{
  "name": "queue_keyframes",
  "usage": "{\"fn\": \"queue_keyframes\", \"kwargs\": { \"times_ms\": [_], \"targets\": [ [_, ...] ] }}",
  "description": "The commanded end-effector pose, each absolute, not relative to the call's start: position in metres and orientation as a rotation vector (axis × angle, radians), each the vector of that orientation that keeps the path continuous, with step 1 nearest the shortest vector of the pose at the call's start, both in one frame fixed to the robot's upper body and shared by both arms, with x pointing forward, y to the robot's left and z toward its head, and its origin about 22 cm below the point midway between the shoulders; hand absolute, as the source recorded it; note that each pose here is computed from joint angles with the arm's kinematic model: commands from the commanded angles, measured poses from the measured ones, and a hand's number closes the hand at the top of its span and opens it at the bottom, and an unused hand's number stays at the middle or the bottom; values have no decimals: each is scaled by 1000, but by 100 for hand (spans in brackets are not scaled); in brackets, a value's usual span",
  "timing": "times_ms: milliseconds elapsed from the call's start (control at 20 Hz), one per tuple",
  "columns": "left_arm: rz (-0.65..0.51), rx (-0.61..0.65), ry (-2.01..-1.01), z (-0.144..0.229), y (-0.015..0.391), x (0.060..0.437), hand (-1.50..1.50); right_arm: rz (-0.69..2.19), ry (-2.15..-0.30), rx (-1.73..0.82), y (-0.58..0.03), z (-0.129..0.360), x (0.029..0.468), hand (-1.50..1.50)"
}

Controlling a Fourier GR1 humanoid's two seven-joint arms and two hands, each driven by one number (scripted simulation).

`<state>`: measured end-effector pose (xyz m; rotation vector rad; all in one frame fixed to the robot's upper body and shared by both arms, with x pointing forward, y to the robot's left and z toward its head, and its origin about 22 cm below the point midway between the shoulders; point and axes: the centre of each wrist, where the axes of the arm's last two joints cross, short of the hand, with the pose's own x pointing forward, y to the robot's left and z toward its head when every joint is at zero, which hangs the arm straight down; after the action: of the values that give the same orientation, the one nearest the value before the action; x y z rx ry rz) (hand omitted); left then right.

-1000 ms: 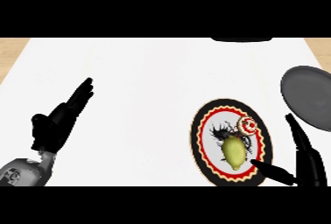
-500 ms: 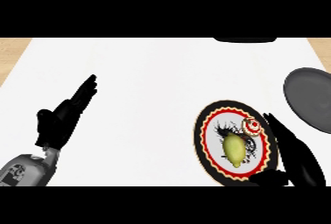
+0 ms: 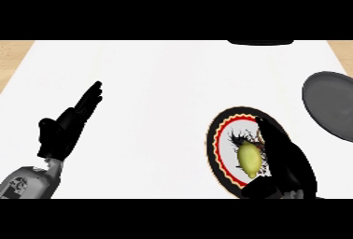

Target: Pick the lemon from the plate and place it in the pan

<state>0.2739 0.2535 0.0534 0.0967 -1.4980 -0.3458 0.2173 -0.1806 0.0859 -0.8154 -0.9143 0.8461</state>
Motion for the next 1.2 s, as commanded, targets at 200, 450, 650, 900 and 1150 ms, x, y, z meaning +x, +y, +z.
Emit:
{"fn": "queue_keyframes", "kwargs": {
  "times_ms": [200, 450, 650, 900, 1150],
  "targets": [
    [-343, 93, -1504, 67, 253, 264, 0, 868, -784, -878, -166, 59, 207, -150],
    [-371, 87, -1481, 46, 243, 280, 0, 880, -762, -882, -172, 51, 222, -150],
    [-332, 119, -1513, 43, 258, 284, 0, 846, -805, -910, -180, 27, 220, -150],
    [-341, 109, -1497, 48, 244, 280, 0, 837, -795, -910, -166, 13, 226, -150],
    [-356, 86, -1509, 51, 248, 284, 0, 977, -807, -847, -167, 8, 246, 150]
  ]
}}
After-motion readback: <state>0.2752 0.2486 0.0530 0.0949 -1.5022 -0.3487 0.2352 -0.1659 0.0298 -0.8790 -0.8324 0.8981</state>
